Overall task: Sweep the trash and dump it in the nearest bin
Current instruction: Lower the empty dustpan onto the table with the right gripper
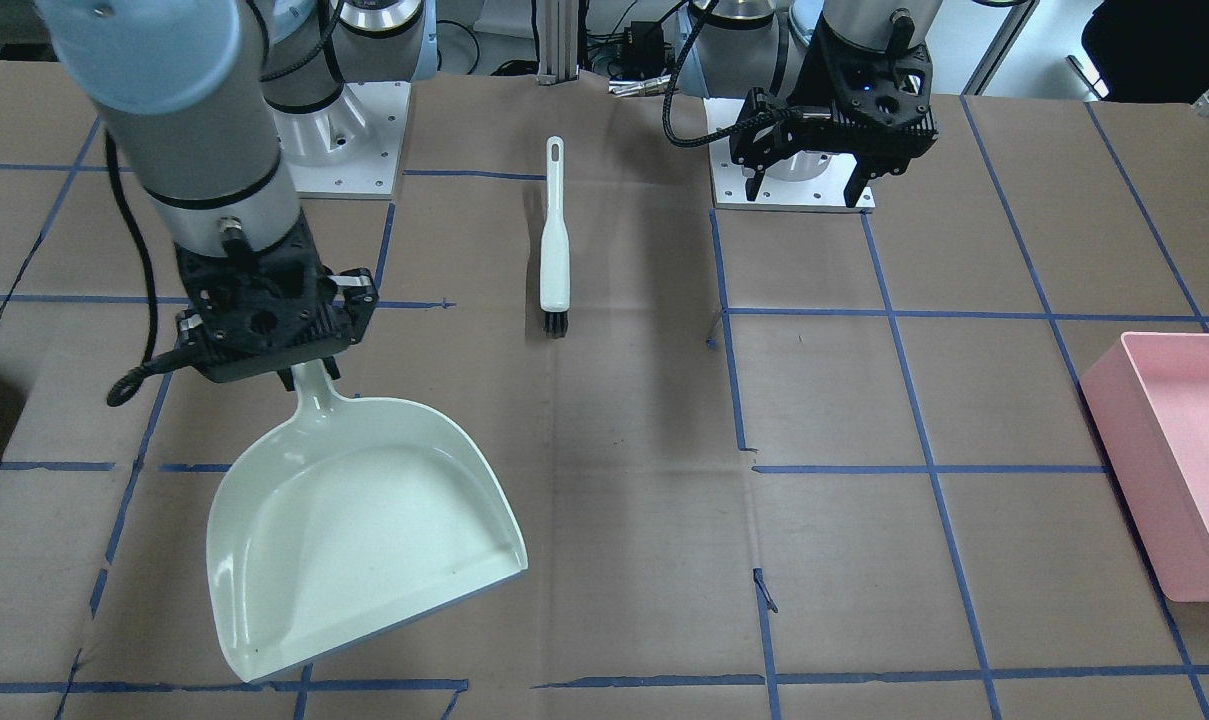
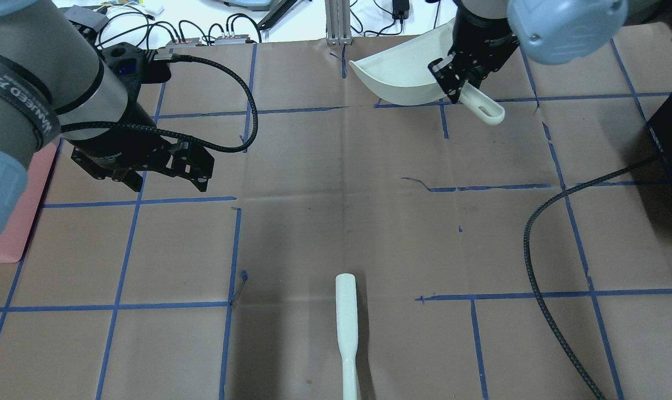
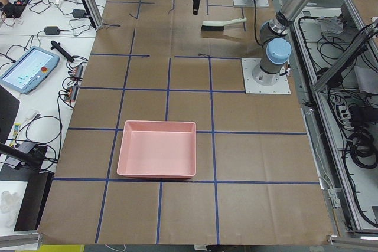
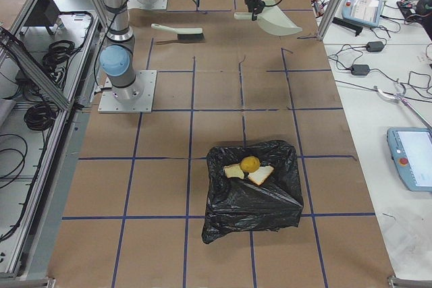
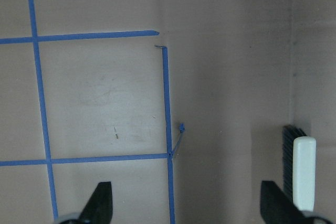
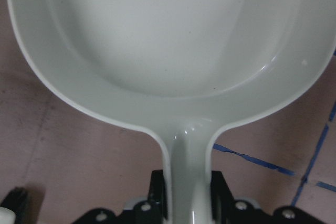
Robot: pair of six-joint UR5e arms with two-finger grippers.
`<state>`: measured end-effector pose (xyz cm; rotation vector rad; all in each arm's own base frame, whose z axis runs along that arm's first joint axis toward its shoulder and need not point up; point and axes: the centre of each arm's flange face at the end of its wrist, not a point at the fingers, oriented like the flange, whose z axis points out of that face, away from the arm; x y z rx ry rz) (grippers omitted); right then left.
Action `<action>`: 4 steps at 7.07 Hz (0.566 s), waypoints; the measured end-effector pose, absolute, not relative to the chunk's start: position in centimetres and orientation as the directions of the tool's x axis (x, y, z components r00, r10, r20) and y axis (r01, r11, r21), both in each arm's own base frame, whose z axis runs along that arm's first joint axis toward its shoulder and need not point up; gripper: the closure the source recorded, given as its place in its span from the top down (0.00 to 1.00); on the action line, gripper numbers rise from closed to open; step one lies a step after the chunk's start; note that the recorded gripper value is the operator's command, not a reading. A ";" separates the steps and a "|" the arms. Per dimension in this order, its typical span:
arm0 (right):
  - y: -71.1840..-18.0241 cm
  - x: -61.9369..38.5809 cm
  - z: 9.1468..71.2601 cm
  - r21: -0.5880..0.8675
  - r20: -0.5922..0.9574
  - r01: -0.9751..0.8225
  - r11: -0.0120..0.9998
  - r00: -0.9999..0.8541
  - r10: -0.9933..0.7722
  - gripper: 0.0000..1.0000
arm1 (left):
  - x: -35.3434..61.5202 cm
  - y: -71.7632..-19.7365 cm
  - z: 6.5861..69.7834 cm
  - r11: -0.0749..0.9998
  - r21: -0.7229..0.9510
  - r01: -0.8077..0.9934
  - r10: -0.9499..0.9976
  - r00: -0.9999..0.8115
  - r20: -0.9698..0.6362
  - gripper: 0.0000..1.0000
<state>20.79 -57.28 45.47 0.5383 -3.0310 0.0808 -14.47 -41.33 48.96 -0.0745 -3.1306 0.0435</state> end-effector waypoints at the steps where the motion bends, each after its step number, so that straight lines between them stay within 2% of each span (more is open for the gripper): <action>1: -57.6 23.9 44.1 -0.041 0.060 -0.286 0.957 -0.957 -0.283 0.01 | -14.5 -41.3 49.0 0.999 -0.030 0.045 0.045 -0.999 0.010 1.00; 4: -59.0 32.7 39.3 -0.038 0.048 -0.166 0.985 -0.985 -0.164 0.01 | -14.5 -41.4 48.9 0.998 -0.035 0.043 0.043 -0.999 0.012 1.00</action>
